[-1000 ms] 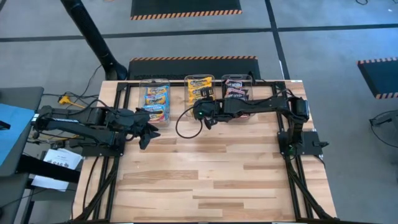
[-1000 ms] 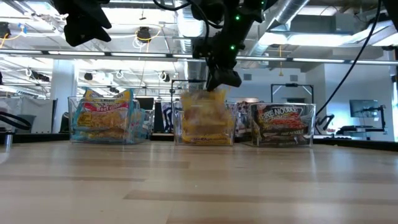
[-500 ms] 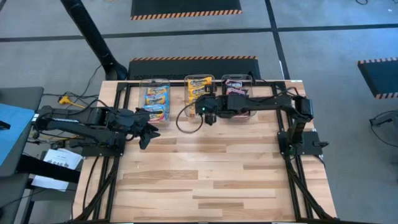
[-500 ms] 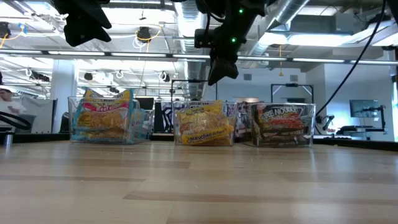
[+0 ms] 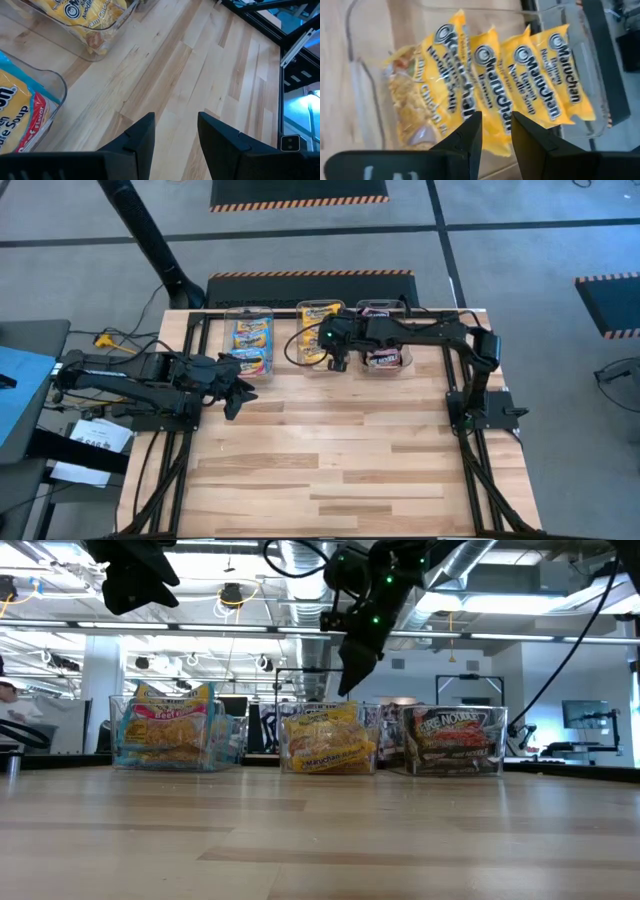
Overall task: Sort Maruchan noodles
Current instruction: Put the yellow noodle pack into the middle transparent bin, then return to Home Position
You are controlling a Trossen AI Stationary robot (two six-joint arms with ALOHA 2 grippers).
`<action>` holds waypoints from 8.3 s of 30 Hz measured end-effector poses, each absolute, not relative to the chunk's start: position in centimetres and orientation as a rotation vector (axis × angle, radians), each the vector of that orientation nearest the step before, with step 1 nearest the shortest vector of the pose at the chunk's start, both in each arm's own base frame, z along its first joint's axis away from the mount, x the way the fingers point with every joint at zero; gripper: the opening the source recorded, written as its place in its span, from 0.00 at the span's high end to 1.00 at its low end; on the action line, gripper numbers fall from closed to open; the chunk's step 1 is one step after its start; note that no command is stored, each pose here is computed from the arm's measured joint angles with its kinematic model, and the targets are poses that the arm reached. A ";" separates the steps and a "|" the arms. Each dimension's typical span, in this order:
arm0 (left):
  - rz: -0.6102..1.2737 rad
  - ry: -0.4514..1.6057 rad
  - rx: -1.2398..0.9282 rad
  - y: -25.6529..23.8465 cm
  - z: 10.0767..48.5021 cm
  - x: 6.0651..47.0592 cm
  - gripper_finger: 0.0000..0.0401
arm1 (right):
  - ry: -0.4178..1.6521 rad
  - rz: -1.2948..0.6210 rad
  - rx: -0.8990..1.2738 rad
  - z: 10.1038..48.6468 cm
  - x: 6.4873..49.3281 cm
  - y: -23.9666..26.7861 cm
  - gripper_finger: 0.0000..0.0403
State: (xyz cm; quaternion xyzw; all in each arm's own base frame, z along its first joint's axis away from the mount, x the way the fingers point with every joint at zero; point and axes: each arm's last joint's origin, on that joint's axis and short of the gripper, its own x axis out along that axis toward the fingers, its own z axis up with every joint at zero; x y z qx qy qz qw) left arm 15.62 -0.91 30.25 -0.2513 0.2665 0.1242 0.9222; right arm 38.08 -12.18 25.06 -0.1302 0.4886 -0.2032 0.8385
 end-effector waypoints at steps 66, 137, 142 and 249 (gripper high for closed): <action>0.108 0.267 -0.388 -0.5 33.6 10.1 0.66 | 0.631 -0.247 -0.101 40.4 24.3 0.6 0.69; -0.034 -0.039 -0.102 -0.7 17.0 9.7 0.66 | 0.087 0.109 0.191 17.6 10.9 1.9 0.69; -0.030 -0.039 -0.074 -0.7 17.0 9.7 0.66 | 0.079 0.108 0.193 16.4 10.2 1.8 0.69; -0.030 -0.037 -0.078 -0.7 16.9 9.7 0.66 | 0.103 -0.004 0.123 15.7 10.5 0.6 0.69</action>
